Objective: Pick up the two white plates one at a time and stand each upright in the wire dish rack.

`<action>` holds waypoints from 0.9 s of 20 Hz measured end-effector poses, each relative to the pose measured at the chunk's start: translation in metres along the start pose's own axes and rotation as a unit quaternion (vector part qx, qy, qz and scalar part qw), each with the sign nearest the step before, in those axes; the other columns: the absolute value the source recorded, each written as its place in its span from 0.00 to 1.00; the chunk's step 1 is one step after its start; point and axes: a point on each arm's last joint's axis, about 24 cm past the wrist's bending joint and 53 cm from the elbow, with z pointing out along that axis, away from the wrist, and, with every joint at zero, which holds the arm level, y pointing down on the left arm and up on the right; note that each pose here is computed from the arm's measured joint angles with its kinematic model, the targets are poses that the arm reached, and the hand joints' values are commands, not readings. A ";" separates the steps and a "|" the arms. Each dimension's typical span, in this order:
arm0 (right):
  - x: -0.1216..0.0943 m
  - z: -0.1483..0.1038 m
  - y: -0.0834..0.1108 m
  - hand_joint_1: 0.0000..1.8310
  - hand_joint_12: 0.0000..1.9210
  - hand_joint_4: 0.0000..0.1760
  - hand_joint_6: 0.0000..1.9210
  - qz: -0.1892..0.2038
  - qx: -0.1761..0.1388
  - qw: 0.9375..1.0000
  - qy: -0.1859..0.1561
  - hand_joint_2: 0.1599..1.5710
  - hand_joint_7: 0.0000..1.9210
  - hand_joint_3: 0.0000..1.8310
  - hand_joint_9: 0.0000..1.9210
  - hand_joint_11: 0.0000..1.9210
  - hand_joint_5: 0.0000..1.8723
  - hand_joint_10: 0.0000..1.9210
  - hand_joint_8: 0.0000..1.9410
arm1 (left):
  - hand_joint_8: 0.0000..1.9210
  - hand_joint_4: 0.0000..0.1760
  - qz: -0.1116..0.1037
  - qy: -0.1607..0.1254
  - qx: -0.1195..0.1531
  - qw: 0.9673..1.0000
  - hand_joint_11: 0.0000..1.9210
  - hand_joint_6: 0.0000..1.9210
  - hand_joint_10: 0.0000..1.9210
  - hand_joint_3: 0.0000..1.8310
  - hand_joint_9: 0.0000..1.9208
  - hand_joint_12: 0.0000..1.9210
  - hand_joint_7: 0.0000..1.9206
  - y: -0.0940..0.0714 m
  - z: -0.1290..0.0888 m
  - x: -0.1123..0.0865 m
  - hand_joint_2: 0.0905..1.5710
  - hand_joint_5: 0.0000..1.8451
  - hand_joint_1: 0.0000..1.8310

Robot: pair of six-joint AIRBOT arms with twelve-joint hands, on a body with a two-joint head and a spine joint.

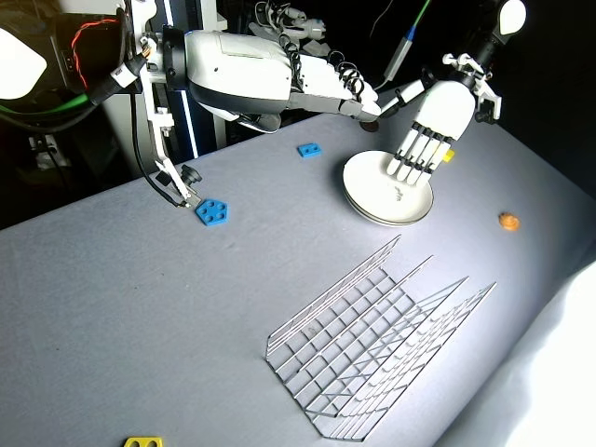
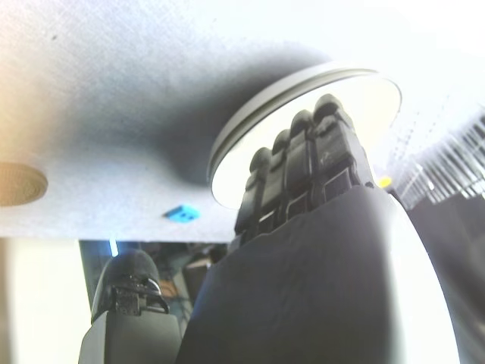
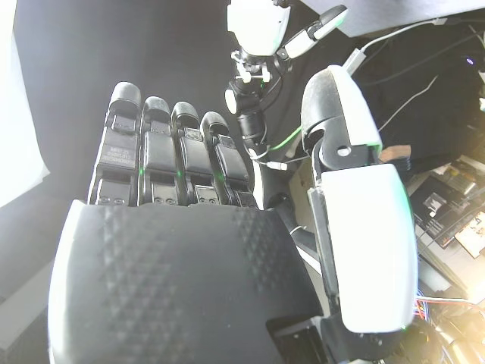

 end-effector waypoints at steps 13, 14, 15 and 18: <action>0.000 0.000 0.000 0.46 0.01 0.00 0.00 0.000 0.000 1.000 0.000 0.74 0.00 0.00 0.00 0.00 0.01 0.00 0.00 | 0.00 0.00 0.007 0.017 0.000 1.000 0.00 0.00 0.00 0.00 0.00 0.00 0.00 0.002 0.002 0.013 0.67 0.00 0.00; 0.000 0.000 0.000 0.46 0.02 0.00 0.00 0.000 0.000 1.000 0.000 0.74 0.00 0.00 0.00 0.01 0.01 0.00 0.00 | 0.00 0.00 0.007 0.019 0.000 1.000 0.00 0.00 0.00 0.00 0.00 0.00 0.00 0.001 0.003 0.014 0.67 0.00 0.00; 0.000 0.000 0.000 0.45 0.02 0.00 0.00 0.000 0.000 1.000 0.000 0.74 0.00 0.00 0.00 0.01 0.00 0.00 0.00 | 0.00 0.00 0.006 0.018 0.001 1.000 0.00 0.00 0.00 0.00 0.00 0.00 0.00 0.000 0.004 0.014 0.67 0.00 0.00; 0.000 0.000 0.000 0.46 0.10 0.00 0.00 -0.001 0.000 1.000 0.000 0.73 0.00 0.00 0.00 0.00 0.01 0.00 0.00 | 0.00 0.00 0.004 0.016 0.004 1.000 0.00 0.00 0.00 0.00 0.00 0.00 0.00 -0.006 0.010 0.014 0.67 0.00 0.00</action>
